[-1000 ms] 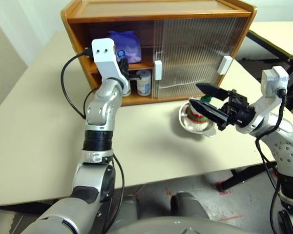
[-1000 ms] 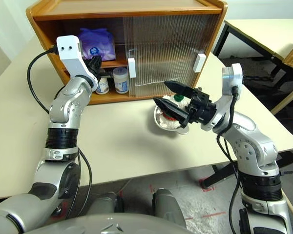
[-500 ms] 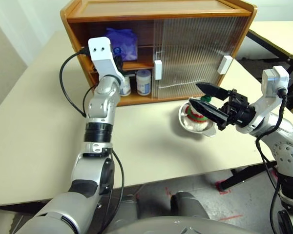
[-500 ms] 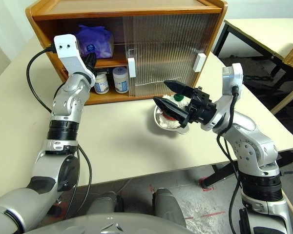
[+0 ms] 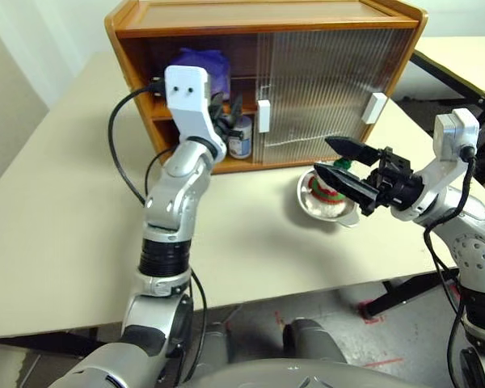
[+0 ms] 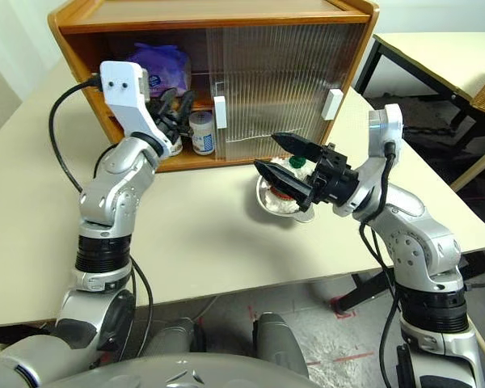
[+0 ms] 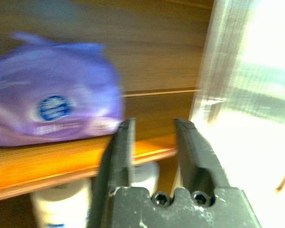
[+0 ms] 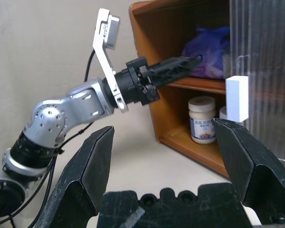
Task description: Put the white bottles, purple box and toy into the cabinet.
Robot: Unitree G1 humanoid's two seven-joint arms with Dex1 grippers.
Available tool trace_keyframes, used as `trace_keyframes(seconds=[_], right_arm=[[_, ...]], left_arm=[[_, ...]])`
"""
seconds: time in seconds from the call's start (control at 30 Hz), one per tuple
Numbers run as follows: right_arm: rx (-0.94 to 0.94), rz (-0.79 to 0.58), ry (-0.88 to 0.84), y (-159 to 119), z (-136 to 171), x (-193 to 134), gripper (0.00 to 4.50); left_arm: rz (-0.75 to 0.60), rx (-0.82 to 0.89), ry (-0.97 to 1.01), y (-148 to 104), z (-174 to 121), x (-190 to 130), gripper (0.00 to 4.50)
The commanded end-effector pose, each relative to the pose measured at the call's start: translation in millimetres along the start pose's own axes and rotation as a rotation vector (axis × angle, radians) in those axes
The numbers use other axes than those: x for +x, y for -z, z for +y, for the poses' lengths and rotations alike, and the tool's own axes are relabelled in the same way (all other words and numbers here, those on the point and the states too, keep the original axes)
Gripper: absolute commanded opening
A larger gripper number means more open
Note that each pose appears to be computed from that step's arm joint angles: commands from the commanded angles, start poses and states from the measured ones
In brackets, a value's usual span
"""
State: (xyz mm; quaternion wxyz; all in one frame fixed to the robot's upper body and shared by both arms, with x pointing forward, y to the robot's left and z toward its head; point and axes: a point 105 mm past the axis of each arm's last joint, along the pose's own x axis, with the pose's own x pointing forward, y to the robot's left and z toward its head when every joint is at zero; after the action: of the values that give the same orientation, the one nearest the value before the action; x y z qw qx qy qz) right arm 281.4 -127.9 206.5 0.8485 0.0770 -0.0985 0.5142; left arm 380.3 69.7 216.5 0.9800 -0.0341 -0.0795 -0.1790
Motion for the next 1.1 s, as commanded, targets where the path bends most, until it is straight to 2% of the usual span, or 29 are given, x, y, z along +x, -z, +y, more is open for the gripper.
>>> trace_keyframes(seconds=[0.03,0.13,0.17,0.23,0.27,0.57,0.6,0.77,1.1], right_arm=[[0.005,0.007,-0.013,-1.2,-1.3,0.3,4.50],[0.005,0.012,-0.013,-2.1,-1.8,0.1,4.50],[0.006,0.014,-0.012,-1.8,-1.3,-0.1,4.50],[0.010,0.017,-0.009,-1.3,0.5,-0.9,4.50],[0.010,0.018,-0.008,-1.3,1.1,-1.1,4.50],[0.021,0.029,0.022,-1.6,6.3,-6.4,4.50],[0.022,0.029,0.023,-1.6,7.3,-6.4,4.50],[0.026,0.035,0.033,-1.1,10.0,-6.9,4.50],[0.017,0.035,0.046,-4.0,8.8,-7.0,4.50]], left_arm=[[0.022,-0.008,0.092,9.2,-25.3,-0.4,3.29],[0.029,-0.009,0.144,16.5,-41.0,2.3,4.49],[0.033,-0.011,0.154,19.5,-45.2,4.1,4.49],[0.037,-0.016,0.175,23.4,-52.5,6.1,4.14],[0.037,-0.019,0.185,24.5,-56.0,6.8,3.82],[0.056,-0.039,0.216,50.0,-95.1,22.3,0.17],[0.052,-0.037,0.200,51.9,-97.3,24.8,0.03],[0.028,-0.064,0.098,57.9,-106.6,36.2,0.03],[-0.006,-0.057,0.084,57.3,-113.6,49.4,0.03]])
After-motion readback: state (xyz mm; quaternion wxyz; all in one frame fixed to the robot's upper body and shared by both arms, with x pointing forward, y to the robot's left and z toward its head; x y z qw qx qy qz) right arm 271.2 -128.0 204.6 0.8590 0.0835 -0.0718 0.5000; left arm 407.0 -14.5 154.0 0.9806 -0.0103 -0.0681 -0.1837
